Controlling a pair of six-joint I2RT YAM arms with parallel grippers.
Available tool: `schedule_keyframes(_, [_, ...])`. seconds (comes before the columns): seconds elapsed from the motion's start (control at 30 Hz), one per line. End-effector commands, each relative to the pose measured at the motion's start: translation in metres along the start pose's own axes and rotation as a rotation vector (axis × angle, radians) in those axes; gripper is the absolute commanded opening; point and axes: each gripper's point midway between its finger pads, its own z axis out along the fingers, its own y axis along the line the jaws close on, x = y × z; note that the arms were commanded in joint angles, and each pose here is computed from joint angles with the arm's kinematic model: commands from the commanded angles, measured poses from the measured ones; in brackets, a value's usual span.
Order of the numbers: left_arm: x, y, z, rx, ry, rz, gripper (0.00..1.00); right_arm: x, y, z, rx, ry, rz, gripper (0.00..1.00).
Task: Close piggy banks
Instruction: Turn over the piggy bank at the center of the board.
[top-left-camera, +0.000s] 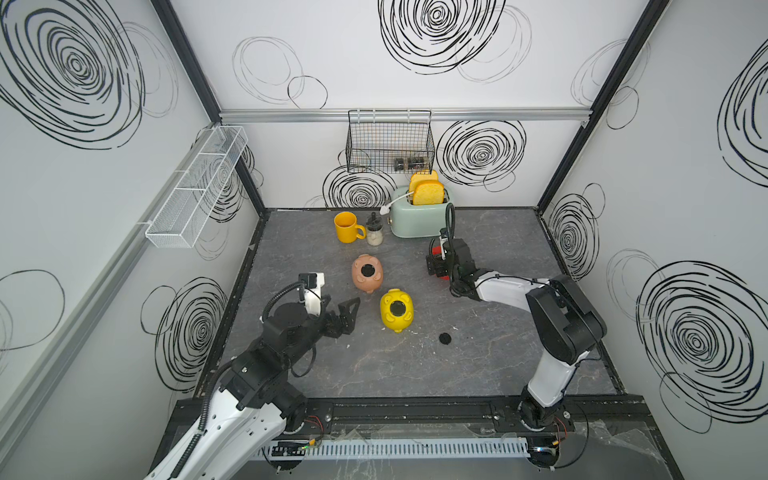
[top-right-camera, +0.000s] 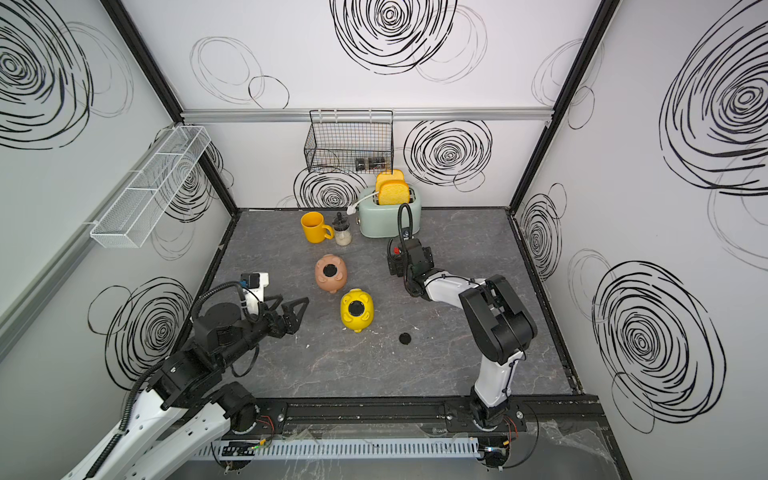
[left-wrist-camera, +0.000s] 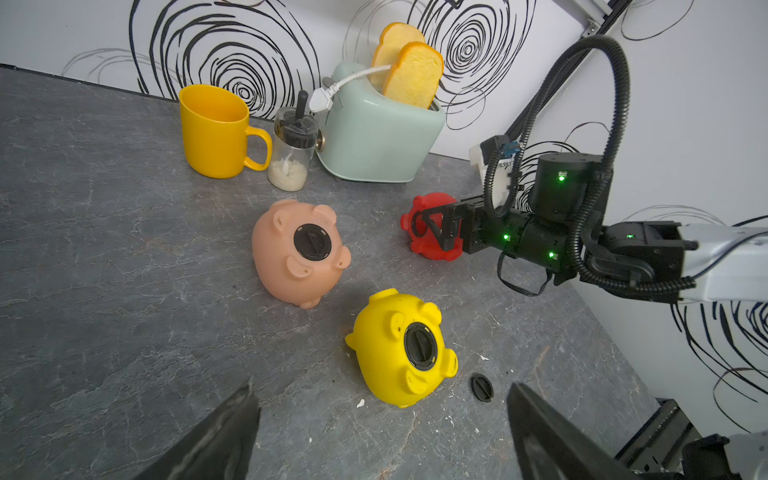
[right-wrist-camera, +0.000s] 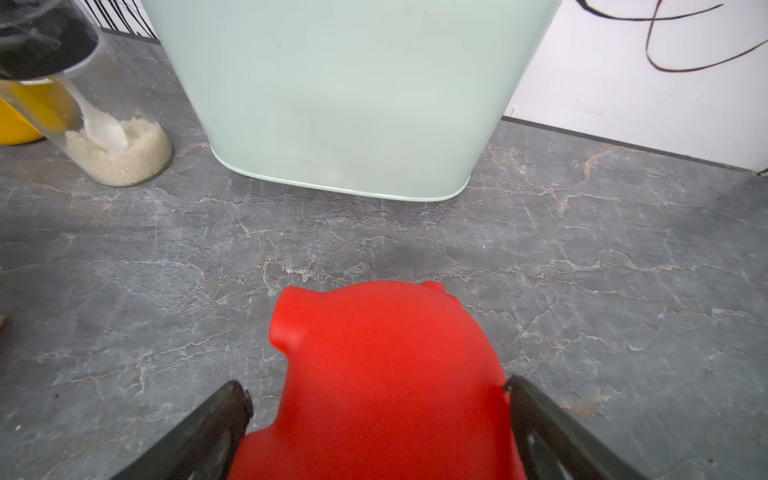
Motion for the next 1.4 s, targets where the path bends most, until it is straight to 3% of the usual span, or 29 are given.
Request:
schedule_keyframes(0.0, [-0.005,-0.002,0.0,0.007,-0.029,0.0,0.96,-0.001,-0.001,0.005,0.016,0.0,0.012,0.99])
schedule_keyframes(0.27, [-0.005,-0.002,0.0,0.007,-0.03,-0.001,0.96,0.005,-0.007,0.009,0.003,0.018,0.039,0.95])
schedule_keyframes(0.7, [-0.005,-0.003,0.0,0.012,-0.027,0.0,0.96,0.006,-0.02,0.007,-0.193,0.045,0.24,0.78])
schedule_keyframes(1.37, [-0.004,-0.004,0.001,0.017,-0.025,0.002,0.96,0.019,-0.045,0.016,-0.26,0.101,0.467,0.72])
